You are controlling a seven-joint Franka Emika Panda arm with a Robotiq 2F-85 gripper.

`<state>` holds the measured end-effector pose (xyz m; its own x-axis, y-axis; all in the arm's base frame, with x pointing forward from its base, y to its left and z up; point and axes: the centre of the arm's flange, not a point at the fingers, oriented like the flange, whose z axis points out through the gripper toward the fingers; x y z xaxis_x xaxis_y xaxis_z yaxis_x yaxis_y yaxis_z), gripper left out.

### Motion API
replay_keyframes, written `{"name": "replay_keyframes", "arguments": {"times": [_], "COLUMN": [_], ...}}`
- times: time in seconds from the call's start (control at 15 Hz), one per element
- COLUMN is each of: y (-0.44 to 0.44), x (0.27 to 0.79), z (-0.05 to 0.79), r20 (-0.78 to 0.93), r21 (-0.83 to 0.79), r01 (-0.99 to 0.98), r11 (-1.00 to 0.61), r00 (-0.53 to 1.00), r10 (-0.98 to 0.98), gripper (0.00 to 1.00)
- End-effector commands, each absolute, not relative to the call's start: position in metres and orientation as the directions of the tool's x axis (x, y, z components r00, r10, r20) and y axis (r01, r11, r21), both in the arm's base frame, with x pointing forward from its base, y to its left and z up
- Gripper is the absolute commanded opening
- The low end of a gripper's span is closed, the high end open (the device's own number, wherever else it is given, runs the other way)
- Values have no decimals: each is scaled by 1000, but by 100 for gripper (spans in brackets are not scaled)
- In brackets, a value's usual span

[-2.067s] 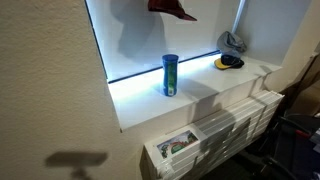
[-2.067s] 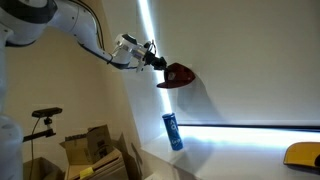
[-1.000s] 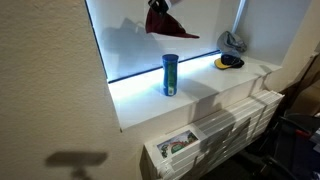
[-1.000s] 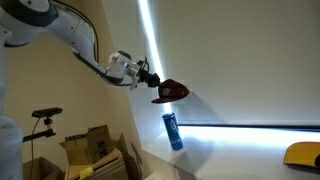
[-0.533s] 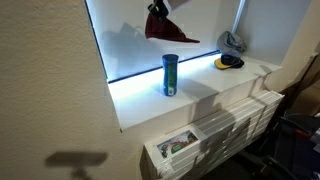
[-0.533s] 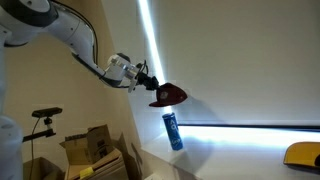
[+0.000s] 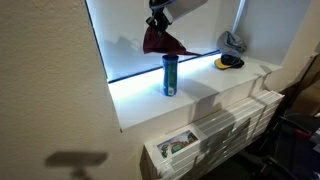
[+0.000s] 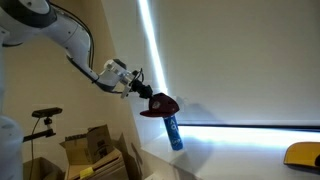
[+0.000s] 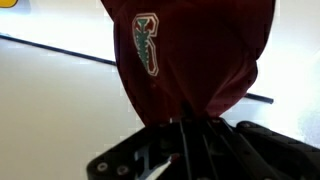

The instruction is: Get the maroon cap and put it on the blue canister

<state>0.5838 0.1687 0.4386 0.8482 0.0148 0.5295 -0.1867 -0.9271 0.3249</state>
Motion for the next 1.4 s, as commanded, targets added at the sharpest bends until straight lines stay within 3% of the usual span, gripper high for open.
{"name": "replay_keyframes", "arguments": {"times": [0.0, 0.87, 0.93, 1.0, 1.07, 1.33], "y": [159, 144, 143, 142, 141, 136], "x": [566, 552, 552, 552, 552, 555], "z": [439, 421, 421, 421, 421, 427], "r20": [572, 613, 611, 612, 611, 623], "r21": [330, 358, 356, 354, 346, 327], "r01": [-207, -282, -291, -291, -310, -325], "r11": [-921, -890, -888, -889, -886, -887], "r00": [820, 790, 791, 790, 790, 780], "r10": [21, -4, -14, -15, -38, -57], "gripper": [2, 2, 31, 24, 38, 66]}}
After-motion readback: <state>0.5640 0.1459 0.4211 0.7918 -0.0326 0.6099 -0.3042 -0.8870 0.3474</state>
